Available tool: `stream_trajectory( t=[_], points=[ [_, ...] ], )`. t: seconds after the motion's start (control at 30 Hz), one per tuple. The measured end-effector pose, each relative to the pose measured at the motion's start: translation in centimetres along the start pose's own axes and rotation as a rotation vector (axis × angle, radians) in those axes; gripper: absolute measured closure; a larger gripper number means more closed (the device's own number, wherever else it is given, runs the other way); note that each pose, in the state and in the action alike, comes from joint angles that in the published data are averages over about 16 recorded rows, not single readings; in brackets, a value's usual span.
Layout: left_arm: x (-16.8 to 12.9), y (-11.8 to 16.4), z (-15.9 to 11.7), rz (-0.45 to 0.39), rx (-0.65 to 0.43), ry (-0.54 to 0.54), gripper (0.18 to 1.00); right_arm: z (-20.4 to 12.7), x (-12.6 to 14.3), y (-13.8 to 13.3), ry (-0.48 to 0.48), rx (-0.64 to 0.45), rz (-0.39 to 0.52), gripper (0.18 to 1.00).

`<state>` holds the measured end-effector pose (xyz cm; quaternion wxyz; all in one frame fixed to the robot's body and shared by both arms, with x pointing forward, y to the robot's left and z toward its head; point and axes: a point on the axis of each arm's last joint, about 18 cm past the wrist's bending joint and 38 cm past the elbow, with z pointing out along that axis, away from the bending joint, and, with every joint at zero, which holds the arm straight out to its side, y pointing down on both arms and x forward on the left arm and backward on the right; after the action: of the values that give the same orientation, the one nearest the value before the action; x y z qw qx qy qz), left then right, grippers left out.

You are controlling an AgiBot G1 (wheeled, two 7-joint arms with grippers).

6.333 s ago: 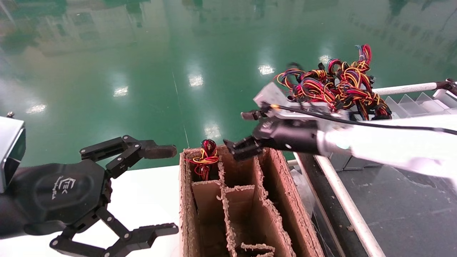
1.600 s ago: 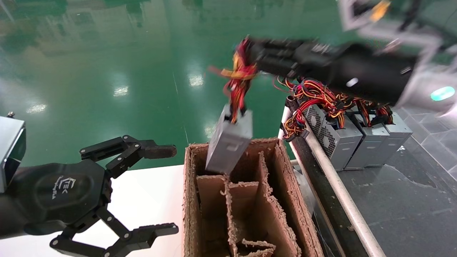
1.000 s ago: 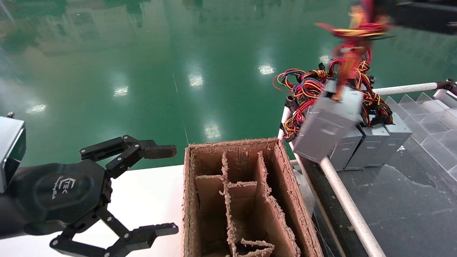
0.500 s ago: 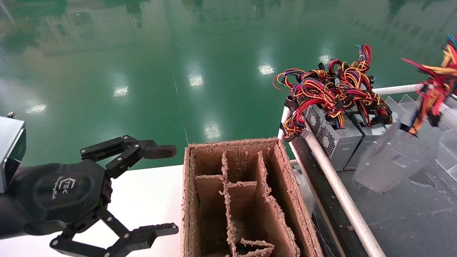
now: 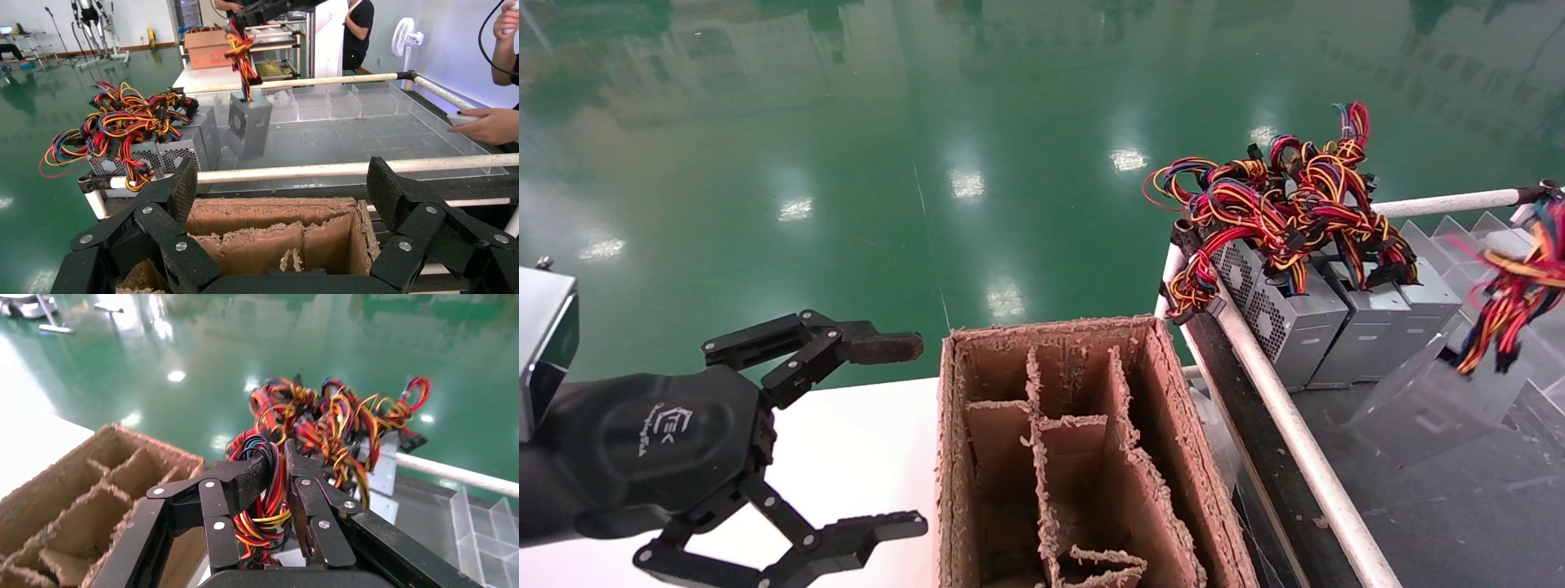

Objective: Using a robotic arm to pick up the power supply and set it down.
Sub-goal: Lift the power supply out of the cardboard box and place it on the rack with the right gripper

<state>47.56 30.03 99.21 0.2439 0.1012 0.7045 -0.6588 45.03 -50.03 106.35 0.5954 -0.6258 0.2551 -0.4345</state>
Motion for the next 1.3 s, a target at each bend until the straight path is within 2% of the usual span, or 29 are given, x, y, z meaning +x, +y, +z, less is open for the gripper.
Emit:
stream_trajectory(
  t=[0.27, 0.53, 0.93, 1.3],
  points=[
    [0.0, 0.0, 0.0, 0.0, 0.0, 0.0, 0.183, 1.9, -0.6, 2.2, -0.03, -0.018, 0.001, 0.988],
    [0.0, 0.0, 0.0, 0.0, 0.0, 0.0, 0.183, 5.7, -1.1, 3.4, -0.052, 0.001, 0.01, 0.988],
    [0.0, 0.0, 0.0, 0.0, 0.0, 0.0, 0.183, 11.5, -0.2, 3.2, -0.059, 0.007, 0.005, 0.988],
    [0.0, 0.0, 0.0, 0.0, 0.0, 0.0, 0.183, 14.2, 0.9, 2.9, -0.073, -0.003, 0.008, 0.988]
  ],
)
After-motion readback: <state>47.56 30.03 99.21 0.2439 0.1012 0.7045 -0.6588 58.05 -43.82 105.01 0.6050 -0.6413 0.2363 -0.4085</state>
